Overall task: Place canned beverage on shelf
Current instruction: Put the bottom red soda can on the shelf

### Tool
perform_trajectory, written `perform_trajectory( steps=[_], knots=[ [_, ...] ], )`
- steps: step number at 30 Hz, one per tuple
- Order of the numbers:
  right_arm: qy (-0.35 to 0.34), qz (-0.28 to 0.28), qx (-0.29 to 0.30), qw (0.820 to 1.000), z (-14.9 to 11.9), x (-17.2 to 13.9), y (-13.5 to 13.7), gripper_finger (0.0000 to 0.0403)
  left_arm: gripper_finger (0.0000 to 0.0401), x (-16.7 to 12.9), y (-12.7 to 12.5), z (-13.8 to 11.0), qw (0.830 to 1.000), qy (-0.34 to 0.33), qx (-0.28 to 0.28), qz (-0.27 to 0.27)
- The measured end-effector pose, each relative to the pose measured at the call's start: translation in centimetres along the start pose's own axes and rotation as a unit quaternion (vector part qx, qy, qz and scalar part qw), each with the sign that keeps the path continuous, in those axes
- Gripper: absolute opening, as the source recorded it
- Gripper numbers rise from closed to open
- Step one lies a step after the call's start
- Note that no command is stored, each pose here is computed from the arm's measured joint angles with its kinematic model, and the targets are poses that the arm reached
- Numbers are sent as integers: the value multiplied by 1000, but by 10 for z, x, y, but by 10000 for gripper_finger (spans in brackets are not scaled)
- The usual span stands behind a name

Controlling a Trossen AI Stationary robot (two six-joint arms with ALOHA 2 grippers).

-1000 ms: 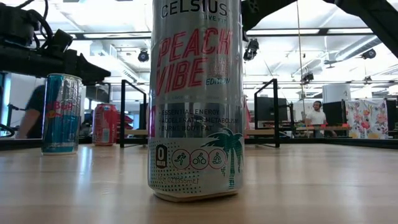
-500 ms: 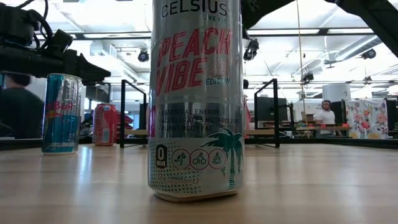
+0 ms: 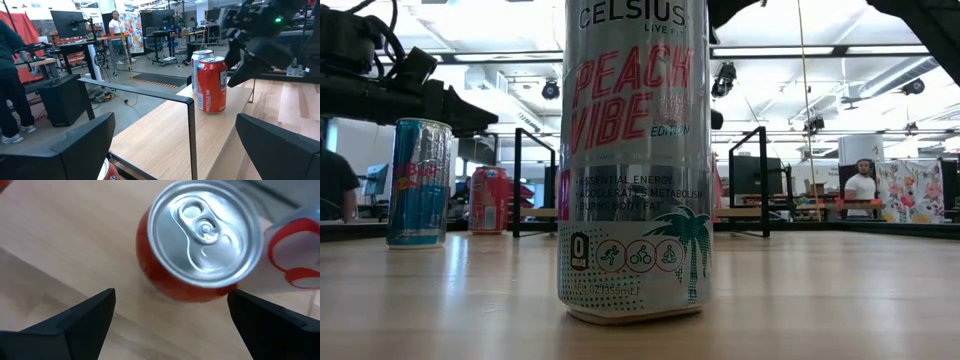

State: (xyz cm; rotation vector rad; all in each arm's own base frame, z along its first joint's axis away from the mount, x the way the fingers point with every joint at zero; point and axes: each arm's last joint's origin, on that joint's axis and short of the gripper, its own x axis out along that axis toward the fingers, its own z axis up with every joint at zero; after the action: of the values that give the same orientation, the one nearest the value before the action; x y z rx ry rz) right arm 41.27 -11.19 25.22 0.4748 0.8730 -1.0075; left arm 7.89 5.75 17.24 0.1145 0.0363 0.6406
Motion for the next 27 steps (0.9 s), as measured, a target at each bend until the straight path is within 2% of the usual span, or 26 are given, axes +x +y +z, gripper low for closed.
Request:
perform_trajectory(
  steps=[6,11,27],
  knots=[
    [-55,-42,37,997,-8,-9,9,370,398,0,0,0,1000,0,0,0],
    [-71,-52,68,994,-8,-10,10,370,398,0,0,0,1000,0,0,0],
    [-117,-59,79,988,-7,3,9,370,398,0,0,0,1000,0,0,0]
  ],
)
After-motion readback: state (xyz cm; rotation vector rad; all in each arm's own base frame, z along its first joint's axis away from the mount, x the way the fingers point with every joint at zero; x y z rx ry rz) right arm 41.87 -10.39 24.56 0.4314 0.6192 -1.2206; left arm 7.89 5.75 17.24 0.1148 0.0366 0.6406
